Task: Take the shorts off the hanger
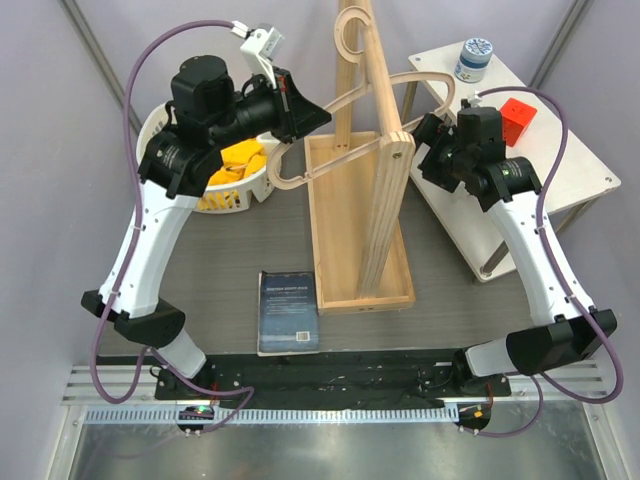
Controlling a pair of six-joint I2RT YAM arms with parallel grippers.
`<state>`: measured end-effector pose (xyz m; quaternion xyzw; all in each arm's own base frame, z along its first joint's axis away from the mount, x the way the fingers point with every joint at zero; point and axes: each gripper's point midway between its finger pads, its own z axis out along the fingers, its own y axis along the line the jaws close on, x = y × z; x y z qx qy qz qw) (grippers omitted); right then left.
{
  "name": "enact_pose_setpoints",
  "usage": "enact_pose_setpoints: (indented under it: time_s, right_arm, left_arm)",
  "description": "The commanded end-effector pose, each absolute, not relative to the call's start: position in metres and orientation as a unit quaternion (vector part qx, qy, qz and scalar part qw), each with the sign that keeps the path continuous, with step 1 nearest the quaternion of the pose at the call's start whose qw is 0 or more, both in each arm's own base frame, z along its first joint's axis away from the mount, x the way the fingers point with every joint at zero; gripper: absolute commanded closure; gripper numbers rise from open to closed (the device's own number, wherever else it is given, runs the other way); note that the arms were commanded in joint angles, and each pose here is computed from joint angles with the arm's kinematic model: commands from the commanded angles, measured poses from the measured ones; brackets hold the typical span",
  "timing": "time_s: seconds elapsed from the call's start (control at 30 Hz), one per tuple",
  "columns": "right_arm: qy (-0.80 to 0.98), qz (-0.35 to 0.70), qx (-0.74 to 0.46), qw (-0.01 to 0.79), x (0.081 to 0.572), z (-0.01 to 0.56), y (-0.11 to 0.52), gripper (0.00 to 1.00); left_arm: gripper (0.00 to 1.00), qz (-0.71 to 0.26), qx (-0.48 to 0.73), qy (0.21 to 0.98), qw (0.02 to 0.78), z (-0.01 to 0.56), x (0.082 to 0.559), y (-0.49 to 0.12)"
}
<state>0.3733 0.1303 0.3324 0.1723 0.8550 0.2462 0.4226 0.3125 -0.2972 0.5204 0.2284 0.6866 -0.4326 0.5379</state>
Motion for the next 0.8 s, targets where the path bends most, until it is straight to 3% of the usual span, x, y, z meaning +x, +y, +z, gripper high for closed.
enact_pose_setpoints:
  time_s: [0.0, 0.33, 0.53, 0.77]
  right_arm:
    - [0.836, 0.267, 0.170, 0.448, 0.366, 0.352, 0.130, 0.03]
    - [0.848, 0.264, 0.171, 0.426, 0.344, 0.329, 0.127, 0.04]
    - [0.845, 0.264, 0.171, 0.432, 0.345, 0.333, 0.127, 0.04]
    - [0.842, 0.269, 0.166, 0.437, 0.350, 0.342, 0.129, 0.04]
  left_arm:
    - [1.00, -0.441, 0.253, 0.649, 0.566, 0.544, 0.301, -0.304]
    - [1.00, -0.425, 0.257, 0.658, 0.566, 0.536, 0.301, -0.304]
    - [1.00, -0.343, 0.280, 0.663, 0.604, 0.534, 0.309, -0.283]
    - [1.00, -0.357, 0.324, 0.659, 0.578, 0.519, 0.297, -0.294]
